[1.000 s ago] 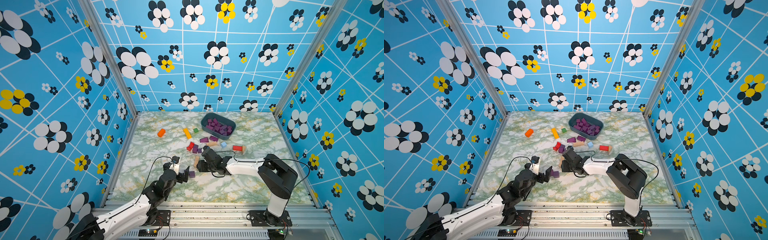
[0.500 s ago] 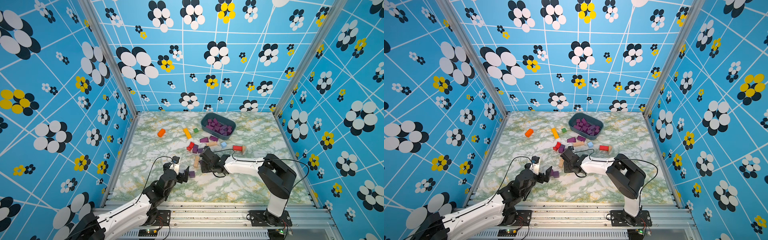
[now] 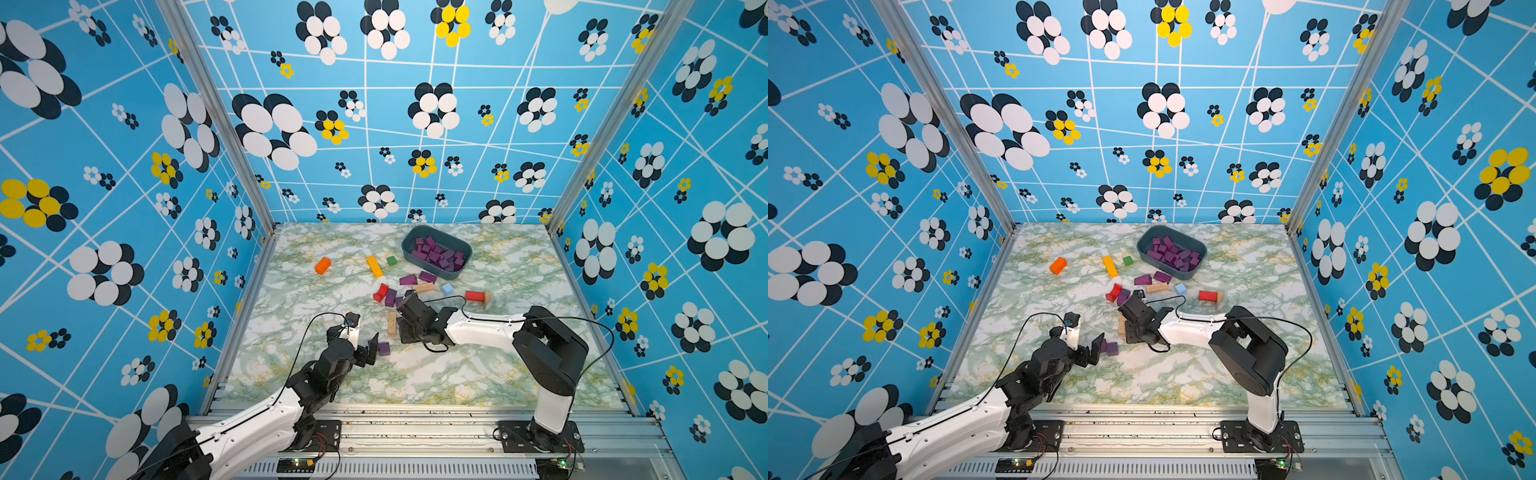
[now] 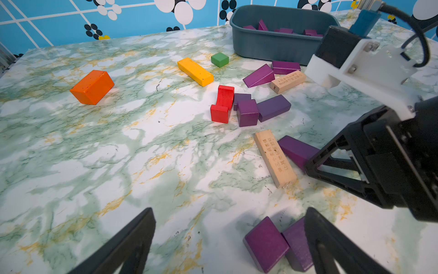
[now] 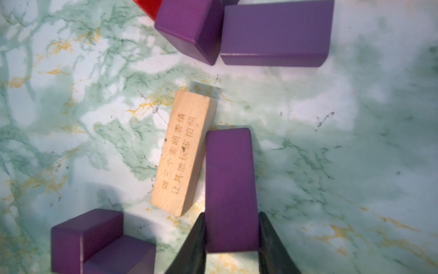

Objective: Pick purple bricks into the storage bin
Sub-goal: Pick up the building block from the center of the board, then place the building block in the storage box.

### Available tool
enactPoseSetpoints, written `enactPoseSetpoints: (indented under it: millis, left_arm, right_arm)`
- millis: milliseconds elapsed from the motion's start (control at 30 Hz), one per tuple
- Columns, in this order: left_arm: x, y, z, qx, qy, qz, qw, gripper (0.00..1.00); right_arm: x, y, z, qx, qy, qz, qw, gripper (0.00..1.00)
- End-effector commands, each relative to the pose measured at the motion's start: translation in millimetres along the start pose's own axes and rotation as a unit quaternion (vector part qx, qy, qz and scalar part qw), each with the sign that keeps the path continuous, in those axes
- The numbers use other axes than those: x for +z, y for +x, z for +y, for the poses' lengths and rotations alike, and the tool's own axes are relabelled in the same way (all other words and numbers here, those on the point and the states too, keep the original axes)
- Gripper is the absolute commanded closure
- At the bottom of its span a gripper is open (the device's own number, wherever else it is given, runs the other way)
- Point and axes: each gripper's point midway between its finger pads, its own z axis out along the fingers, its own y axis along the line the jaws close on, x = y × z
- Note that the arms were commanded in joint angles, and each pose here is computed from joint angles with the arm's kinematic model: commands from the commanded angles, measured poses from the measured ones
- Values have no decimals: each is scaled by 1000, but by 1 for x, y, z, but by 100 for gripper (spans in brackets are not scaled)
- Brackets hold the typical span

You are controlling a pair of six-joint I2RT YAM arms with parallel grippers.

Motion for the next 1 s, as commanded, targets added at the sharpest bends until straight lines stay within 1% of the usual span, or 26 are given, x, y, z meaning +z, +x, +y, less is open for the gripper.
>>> enactPoseSetpoints:
  millis: [0,267,367,467,667,767,867,967]
  left_arm:
    - [0,-5,1,-5,-7,-9,1000,1]
    - [1,-4,2,-5,-10,-6,1000,1]
    - [1,-5,3,-5,-11,-6,1000,1]
    - [2,-4,3,-5,-12,-6,1000,1]
    - [2,-4,4,-5,-13,-4,1000,0]
    - [2,-4,5,-6,-15,-5,1000,1]
    - [2,-4,5,-6,-16,-4,1000,1]
    - [2,-4,5,-9,-16,-5,1000,0]
  right_arm:
    - [-6,-6,-3,-7,1,-10,1000,78]
    - [-31,-39,-12,20,-23,-49,998,78]
    - [-38,-55,-19,43,-46,-62,996,78]
    - [-49,-78,-32,62,-55,-86,993,78]
    - [-71,-136,-72,94,-58,-123,986,78]
    - [-74,-165,-98,107,-41,-134,984,78]
    - [-69,-192,-124,120,-28,-141,982,78]
    - [-55,-211,-146,137,-20,-134,981,78]
